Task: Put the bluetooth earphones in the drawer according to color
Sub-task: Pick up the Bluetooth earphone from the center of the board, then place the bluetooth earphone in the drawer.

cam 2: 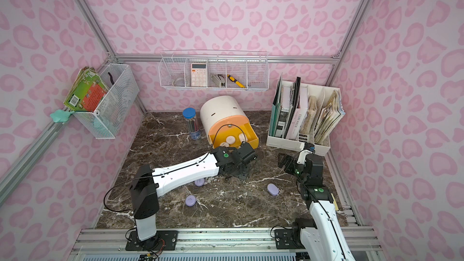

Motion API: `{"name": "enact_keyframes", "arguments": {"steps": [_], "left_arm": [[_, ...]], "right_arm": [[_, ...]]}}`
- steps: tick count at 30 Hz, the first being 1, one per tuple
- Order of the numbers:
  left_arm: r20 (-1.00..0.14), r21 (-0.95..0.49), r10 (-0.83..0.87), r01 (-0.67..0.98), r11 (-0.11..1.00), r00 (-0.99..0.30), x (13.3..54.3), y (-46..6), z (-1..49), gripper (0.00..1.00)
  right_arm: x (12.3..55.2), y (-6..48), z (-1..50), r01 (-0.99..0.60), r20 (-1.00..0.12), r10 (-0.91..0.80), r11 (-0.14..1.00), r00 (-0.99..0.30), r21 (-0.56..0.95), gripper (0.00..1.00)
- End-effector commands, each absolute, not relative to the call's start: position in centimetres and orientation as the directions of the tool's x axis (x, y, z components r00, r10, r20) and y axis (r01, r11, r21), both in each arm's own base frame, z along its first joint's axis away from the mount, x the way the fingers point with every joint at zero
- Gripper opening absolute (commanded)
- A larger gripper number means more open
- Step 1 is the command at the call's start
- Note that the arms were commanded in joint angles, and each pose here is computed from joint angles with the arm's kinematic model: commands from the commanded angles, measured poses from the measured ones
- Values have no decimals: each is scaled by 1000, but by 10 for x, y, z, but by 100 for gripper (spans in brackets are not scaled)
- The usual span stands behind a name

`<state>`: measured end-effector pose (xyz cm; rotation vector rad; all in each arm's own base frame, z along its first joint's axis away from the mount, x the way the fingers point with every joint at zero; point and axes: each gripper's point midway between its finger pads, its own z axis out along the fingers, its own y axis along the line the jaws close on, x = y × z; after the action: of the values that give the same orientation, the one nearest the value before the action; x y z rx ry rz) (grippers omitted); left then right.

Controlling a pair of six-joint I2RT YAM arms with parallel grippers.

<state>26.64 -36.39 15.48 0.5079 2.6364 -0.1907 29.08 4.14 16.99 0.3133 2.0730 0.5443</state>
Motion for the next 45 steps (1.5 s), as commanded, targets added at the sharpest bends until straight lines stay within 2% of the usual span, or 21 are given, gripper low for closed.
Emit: {"name": "enact_keyframes", "arguments": {"steps": [1, 7, 13, 24, 34, 36, 41, 45], "left_arm": [[-478, -16, 328, 382, 924, -815, 277, -347, 178, 48], [-568, -10, 306, 378, 926, -764, 293, -330, 223, 49], [-629, 5, 259, 329, 944, -733, 328, -306, 240, 49], [-623, 8, 210, 262, 965, -753, 384, -287, 229, 49], [-615, 13, 183, 222, 975, -767, 417, -280, 214, 50], [-613, 9, 181, 222, 975, -769, 418, -282, 214, 55], [-612, -31, 165, 232, 972, -774, 414, -286, 224, 73], [-644, -56, 148, 239, 969, -751, 410, -284, 246, 82]], "right_arm": [[293, 43, 175, -8, -741, 433, 861, -514, 508, 99], [291, 44, 173, -9, -735, 439, 856, -516, 517, 99], [291, 50, 169, -21, -718, 452, 839, -529, 544, 99], [286, 59, 165, -71, -715, 450, 819, -534, 569, 99], [274, 104, 168, -238, -736, 391, 772, -552, 589, 99], [272, 118, 168, -276, -744, 361, 766, -562, 580, 98], [268, 150, 169, -358, -763, 288, 751, -579, 555, 99], [265, 172, 169, -410, -782, 235, 744, -578, 527, 99]]}}
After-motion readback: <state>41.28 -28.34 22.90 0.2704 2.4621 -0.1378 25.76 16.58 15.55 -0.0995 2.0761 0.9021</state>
